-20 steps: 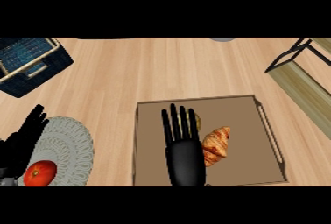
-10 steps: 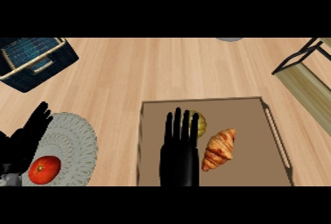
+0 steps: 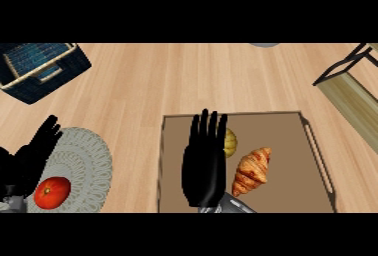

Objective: Pick the squash from the tray and place it in the tiered shelf

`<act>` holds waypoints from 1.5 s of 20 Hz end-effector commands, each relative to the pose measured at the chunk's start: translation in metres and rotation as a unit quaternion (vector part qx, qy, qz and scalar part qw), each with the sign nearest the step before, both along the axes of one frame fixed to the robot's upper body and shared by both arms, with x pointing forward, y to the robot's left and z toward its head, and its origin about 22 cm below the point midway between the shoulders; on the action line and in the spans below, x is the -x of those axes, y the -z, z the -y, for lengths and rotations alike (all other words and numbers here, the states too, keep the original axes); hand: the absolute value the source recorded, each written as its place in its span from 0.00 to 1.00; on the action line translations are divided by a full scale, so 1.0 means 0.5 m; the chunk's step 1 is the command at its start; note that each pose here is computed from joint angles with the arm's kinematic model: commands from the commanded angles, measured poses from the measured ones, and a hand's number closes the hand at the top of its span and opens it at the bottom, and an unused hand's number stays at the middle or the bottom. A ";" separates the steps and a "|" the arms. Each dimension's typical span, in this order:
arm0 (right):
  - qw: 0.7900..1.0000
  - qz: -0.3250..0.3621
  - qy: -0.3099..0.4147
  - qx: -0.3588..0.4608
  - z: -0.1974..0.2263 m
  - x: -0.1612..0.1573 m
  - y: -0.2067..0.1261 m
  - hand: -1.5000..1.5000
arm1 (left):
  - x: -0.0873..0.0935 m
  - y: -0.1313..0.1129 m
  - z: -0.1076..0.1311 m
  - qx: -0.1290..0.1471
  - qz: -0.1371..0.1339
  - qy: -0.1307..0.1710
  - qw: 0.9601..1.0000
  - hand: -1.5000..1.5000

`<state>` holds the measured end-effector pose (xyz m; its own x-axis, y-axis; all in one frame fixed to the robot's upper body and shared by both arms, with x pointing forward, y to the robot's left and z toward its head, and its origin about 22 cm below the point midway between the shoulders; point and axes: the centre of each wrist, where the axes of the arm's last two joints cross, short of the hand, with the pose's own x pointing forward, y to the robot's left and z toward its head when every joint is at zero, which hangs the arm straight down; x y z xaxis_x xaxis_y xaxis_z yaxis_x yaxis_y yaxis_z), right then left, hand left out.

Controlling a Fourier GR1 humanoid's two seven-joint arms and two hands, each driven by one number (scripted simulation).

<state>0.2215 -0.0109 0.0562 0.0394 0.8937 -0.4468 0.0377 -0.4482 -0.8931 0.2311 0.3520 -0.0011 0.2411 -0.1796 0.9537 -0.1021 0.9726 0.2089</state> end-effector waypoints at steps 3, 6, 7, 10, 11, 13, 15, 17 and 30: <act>0.997 0.010 0.073 0.039 -0.006 -0.065 0.002 0.00 | -0.029 -0.016 -0.002 -0.008 0.007 -0.001 1.000 0.50; 0.997 0.009 0.072 0.029 0.013 -0.074 -0.003 0.00 | -0.005 0.010 0.012 -0.002 0.005 -0.008 1.000 0.50; 0.997 0.006 0.070 0.035 -0.004 -0.057 -0.017 0.00 | -0.021 0.002 0.017 -0.004 0.001 -0.002 1.000 0.50; 0.998 0.014 0.061 0.024 0.023 -0.091 -0.003 0.00 | -0.034 0.017 -0.016 0.006 0.000 -0.009 1.000 0.50; 0.998 0.005 0.061 0.031 0.026 -0.094 -0.011 0.00 | -0.016 -0.005 -0.017 -0.002 0.000 -0.008 1.000 0.50; 0.998 0.008 0.054 0.032 0.026 -0.089 0.018 0.00 | 0.002 0.026 -0.006 0.008 0.002 -0.002 1.000 0.50; 0.998 0.017 0.050 0.021 0.070 -0.108 0.000 0.00 | -0.044 0.015 -0.007 -0.002 0.001 0.000 1.000 0.50; 0.998 0.000 0.061 0.026 0.033 -0.098 0.018 0.00 | 0.024 0.000 0.018 0.004 -0.001 0.009 1.000 0.50; 0.998 -0.016 0.049 0.043 0.092 -0.131 0.083 1.00 | -0.022 -0.005 0.015 0.000 0.007 -0.004 1.000 0.50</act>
<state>0.2860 -0.0437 0.0378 0.1119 0.8859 -0.4501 -0.0314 -0.4496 -0.8927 0.2381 0.3498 0.0004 0.2356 -0.1775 0.9555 -0.1128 0.9715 0.2083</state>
